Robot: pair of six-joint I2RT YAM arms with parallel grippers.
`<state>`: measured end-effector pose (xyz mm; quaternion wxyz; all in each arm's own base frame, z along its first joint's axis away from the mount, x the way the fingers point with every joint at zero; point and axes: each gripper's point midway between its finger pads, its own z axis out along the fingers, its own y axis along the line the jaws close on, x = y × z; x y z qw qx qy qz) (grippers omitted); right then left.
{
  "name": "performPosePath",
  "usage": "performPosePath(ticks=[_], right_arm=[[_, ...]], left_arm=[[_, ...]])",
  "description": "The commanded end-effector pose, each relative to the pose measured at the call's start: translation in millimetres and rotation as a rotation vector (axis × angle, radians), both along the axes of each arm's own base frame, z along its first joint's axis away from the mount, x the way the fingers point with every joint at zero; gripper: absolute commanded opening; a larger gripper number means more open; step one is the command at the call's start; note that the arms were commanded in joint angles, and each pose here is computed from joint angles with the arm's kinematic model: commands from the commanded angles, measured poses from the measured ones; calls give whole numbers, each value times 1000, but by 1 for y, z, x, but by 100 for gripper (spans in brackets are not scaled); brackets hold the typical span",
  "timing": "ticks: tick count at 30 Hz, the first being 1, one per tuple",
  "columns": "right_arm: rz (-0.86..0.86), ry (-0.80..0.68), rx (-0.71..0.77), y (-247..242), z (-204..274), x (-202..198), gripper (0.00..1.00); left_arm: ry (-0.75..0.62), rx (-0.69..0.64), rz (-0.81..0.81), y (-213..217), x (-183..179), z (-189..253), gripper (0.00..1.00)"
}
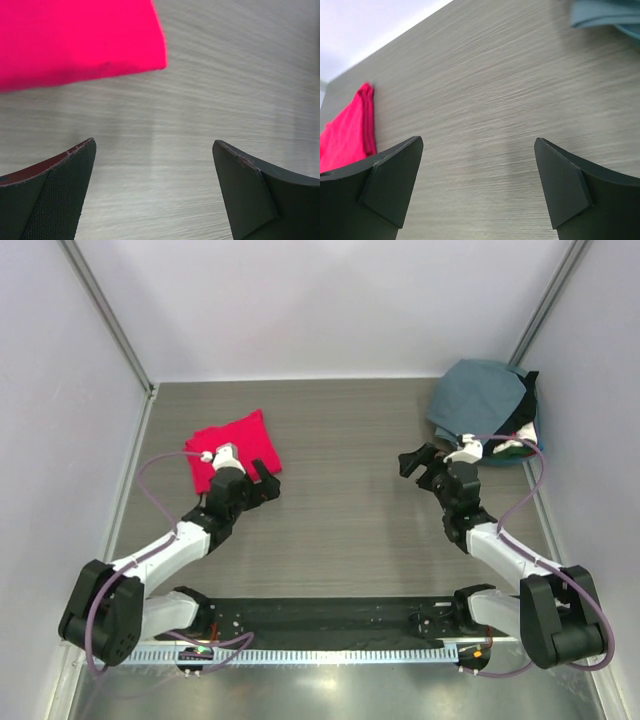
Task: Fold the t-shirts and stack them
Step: Reset both grippers
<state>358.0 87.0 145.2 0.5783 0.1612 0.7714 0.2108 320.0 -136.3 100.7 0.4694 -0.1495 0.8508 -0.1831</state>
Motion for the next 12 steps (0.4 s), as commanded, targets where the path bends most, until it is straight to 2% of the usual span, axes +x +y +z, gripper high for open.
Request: performPosePath(ticks=[1, 5, 12], right_arm=[[-203, -80, 89, -27, 10, 8, 100], [-129, -47, 38, -17, 3, 12, 100], [-127, -52, 32, -18, 3, 11, 100]], left_arm=[[-174, -105, -45, -21, 24, 41, 99], [-172, -150, -85, -34, 26, 41, 99], [-191, -141, -79, -31, 24, 45, 100]])
